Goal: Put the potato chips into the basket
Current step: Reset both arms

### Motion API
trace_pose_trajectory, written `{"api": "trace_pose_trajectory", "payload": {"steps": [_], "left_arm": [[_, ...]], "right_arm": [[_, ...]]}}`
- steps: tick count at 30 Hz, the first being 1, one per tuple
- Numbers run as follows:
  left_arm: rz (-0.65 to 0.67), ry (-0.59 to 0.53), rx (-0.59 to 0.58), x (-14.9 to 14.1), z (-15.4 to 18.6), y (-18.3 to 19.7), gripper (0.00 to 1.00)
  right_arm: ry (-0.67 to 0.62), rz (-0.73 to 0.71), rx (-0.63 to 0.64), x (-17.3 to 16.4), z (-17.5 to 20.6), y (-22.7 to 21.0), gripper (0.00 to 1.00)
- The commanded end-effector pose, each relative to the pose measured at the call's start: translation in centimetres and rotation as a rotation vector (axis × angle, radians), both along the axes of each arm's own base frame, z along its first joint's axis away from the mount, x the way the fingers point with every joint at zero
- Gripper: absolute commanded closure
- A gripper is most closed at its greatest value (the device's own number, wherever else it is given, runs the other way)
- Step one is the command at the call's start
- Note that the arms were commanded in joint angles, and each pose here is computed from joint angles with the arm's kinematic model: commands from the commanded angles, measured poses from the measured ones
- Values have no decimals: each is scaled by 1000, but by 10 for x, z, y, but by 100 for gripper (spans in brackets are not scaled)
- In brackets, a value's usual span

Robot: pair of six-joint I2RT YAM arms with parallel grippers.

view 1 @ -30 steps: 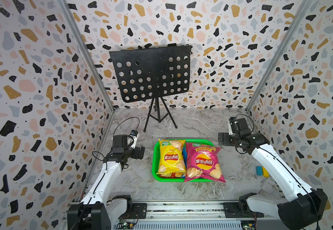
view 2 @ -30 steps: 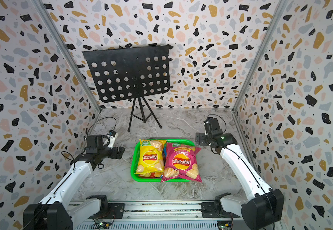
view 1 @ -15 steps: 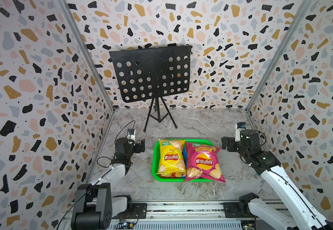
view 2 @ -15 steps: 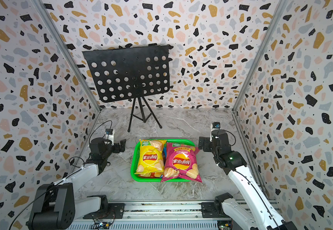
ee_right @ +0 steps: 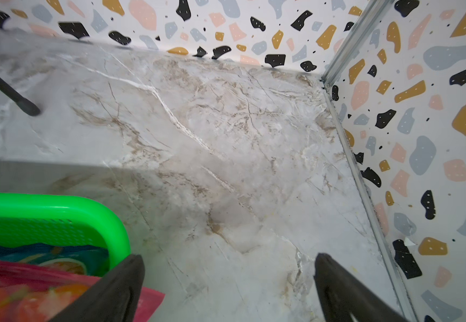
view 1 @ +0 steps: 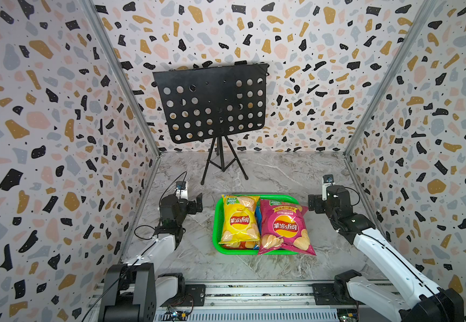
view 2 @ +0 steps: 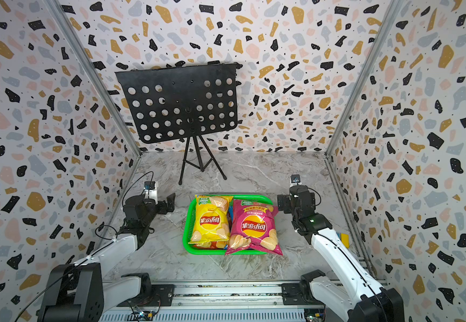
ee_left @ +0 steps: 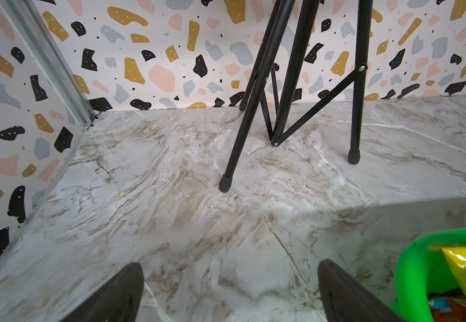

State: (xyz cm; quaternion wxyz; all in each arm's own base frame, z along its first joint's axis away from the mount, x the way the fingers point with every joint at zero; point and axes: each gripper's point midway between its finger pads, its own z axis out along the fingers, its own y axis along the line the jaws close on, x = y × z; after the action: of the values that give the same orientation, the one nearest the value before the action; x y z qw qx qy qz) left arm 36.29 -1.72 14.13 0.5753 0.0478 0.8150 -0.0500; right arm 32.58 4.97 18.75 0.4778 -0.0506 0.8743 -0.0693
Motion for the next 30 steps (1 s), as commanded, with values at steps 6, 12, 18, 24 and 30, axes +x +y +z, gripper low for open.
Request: {"api": "trace_pose_trajectory", "payload": {"steps": [6,12,18,24,30], "left_arm": [[33,-26,-6,4,-32,5,0],[27,5,16,7,-44,2,0],[18,8,21,8,-44,-1,0],[19,10,22,8,-44,-1,0],[21,12,24,9,-44,-1,0]], "right_arm": [[-159,3,-68,24,1,-6,1],[-187,-10,-148,41,-14,-22,3],[-147,-53,-48,53,-35,-54,1],[-137,-35,25,58,-66,-52,1],[-246,3,25,49,-97,-47,0]]}}
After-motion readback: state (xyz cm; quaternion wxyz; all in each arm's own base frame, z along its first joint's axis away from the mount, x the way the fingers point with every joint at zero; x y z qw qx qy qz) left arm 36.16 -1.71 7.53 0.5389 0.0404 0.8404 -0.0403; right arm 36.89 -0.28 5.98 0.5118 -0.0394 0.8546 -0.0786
